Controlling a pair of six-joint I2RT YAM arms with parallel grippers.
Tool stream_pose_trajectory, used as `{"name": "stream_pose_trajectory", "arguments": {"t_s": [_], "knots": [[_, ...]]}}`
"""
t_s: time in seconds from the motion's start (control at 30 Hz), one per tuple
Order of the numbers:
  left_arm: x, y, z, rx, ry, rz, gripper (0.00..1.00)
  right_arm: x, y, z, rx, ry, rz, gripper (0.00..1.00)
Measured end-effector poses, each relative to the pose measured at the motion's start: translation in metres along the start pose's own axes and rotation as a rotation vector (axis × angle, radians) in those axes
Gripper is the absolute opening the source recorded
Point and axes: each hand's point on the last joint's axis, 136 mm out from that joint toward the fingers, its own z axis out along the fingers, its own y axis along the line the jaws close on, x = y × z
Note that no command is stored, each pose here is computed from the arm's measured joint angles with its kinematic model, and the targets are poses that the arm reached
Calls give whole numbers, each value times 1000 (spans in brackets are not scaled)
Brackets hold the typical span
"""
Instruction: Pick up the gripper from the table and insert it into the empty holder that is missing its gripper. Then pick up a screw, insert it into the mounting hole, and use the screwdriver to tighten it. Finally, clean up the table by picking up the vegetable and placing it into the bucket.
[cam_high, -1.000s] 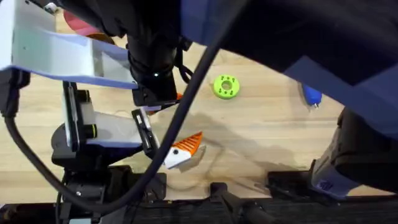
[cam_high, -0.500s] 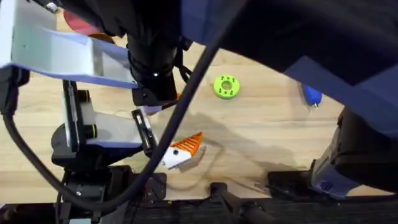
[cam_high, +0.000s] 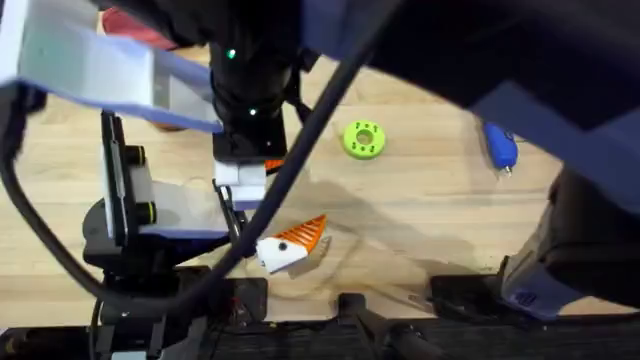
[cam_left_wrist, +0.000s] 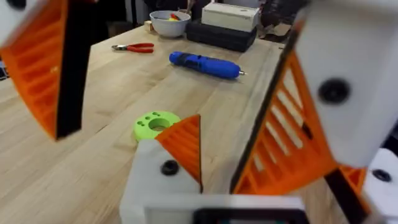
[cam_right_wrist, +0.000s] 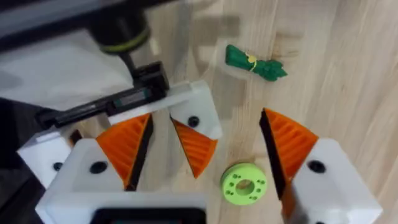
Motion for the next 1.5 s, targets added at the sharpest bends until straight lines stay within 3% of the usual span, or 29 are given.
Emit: {"name": "stream_pose_trajectory", "arguments": {"t_s": [0.27, 0.47, 0.77, 1.13, 1.3, 1.5], "knots": [[0, 0, 0, 0, 0, 0, 985, 16, -27, -55, 76, -109, 326, 994], [0, 0, 0, 0, 0, 0, 985, 51, -41, -71, 112, -125, 541, 994], [0, 0, 0, 0, 0, 0, 985, 148, -45, -77, 241, -102, 899, 994], [0, 0, 0, 0, 0, 0, 985, 311, -33, -86, 411, -35, 1546, 994], [0, 0, 0, 0, 0, 0, 986, 350, -36, -92, 464, -10, 1705, 994], [0, 0, 0, 0, 0, 0, 985, 369, -37, -96, 493, -4, 1783, 994]]}}
